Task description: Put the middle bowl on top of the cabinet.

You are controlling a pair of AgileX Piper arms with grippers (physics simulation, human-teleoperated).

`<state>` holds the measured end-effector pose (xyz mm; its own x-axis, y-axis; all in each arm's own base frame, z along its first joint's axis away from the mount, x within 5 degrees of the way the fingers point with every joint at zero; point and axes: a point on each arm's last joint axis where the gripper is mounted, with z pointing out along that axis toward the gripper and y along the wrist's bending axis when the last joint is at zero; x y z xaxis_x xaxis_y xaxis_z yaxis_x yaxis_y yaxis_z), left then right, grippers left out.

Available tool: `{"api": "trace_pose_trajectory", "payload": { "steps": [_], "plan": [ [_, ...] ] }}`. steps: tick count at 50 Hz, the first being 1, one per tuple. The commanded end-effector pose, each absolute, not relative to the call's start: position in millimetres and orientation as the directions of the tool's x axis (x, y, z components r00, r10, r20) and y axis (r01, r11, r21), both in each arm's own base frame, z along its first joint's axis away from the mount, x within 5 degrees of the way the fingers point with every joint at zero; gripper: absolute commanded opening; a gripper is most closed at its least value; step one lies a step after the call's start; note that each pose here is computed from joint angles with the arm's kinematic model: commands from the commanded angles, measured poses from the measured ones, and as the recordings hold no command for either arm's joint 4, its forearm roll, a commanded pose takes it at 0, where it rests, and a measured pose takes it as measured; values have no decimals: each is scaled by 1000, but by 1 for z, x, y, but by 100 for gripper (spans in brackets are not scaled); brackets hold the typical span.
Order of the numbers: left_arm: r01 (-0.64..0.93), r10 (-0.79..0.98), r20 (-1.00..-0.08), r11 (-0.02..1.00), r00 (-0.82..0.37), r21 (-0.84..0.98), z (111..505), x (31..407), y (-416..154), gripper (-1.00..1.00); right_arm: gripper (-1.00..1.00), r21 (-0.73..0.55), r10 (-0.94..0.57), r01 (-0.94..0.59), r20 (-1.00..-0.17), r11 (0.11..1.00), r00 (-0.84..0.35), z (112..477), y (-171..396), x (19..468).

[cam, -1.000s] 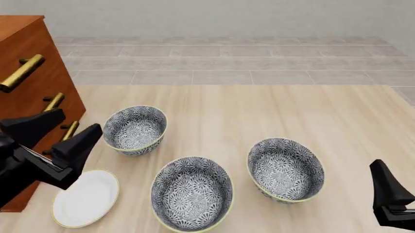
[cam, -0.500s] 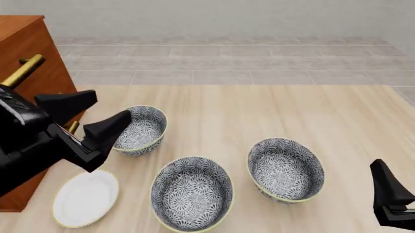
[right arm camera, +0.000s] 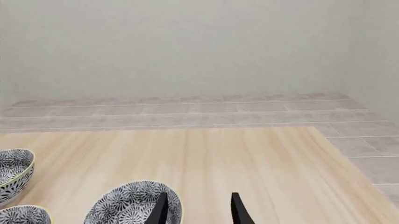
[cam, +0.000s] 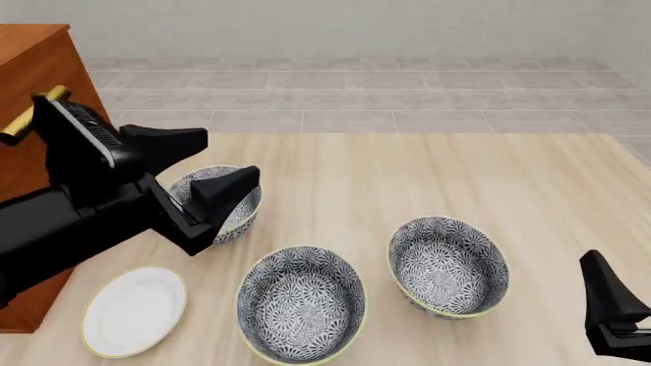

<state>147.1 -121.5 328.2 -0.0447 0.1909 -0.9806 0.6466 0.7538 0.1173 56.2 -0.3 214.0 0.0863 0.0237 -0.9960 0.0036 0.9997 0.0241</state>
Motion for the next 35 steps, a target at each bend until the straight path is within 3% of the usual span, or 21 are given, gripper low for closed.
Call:
{"api": "trace_pose_trajectory", "payload": {
  "steps": [1,35],
  "plan": [
    [688,232,-972,712,-46,137,329,156,-143,100,100,28,27,1,-996,1000,86,214,0,56],
    [780,272,-962,604,-8,164,341,166,-198,100,100,41,41,3,-995,999,90,214,0,56]
  ]
}}
